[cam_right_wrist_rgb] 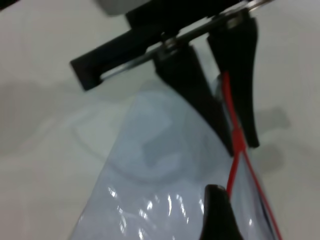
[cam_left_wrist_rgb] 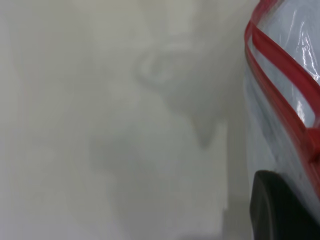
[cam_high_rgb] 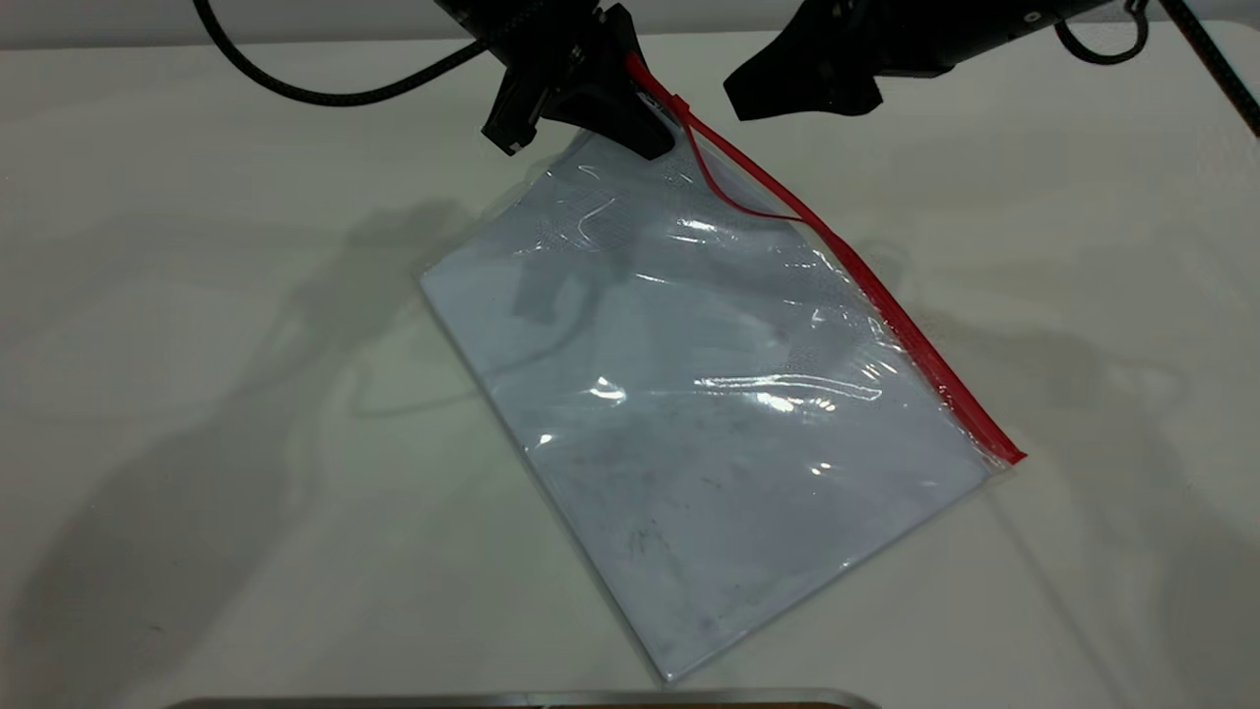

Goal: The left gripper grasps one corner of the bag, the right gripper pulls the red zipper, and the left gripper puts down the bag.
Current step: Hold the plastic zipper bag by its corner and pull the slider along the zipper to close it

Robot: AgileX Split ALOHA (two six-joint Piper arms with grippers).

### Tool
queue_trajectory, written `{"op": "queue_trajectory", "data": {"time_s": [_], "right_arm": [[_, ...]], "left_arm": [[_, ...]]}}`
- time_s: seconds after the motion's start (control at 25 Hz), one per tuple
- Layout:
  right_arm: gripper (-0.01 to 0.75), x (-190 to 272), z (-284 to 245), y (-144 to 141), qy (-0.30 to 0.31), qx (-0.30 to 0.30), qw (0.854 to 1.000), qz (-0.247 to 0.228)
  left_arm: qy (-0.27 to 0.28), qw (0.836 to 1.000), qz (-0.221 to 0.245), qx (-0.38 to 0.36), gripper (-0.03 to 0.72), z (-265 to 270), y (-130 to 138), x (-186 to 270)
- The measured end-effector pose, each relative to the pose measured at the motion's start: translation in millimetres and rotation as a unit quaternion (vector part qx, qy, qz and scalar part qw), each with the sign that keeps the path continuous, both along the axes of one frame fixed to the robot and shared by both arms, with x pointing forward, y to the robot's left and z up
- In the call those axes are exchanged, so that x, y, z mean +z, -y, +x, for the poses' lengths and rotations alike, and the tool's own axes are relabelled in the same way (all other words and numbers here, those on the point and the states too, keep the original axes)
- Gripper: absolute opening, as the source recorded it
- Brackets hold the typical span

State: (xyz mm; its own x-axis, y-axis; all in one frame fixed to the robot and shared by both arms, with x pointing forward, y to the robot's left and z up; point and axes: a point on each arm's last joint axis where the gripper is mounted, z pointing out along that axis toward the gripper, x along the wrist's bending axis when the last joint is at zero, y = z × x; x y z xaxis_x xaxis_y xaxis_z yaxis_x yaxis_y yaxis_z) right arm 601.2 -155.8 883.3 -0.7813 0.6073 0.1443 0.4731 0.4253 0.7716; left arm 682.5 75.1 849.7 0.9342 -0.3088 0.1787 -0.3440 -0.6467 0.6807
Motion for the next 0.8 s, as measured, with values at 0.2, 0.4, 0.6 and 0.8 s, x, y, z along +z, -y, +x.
{"op": "queue_trajectory", "data": {"time_s": [0.2,0.4,0.6,0.8], "right_arm": [[0.536,2,4,-1,0.003,-0.007,1.0,0.008],[0.536,-1,4,-2,-0.001,-0.006,1.0,0.01],[0.535,-5,4,-2,-0.006,-0.006,1.0,0.01],[0.519,-4,4,-2,-0.006,-0.005,1.0,0.014]], "left_arm": [[-0.028,0.999,-0.018,0.012,0.054,-2,3,-14],[-0.052,0.997,-0.051,0.025,0.054,-3,7,-14],[-0.061,0.995,-0.068,0.032,0.054,-3,9,-11],[-0.069,0.994,-0.08,0.031,0.054,-4,12,-9]]}}
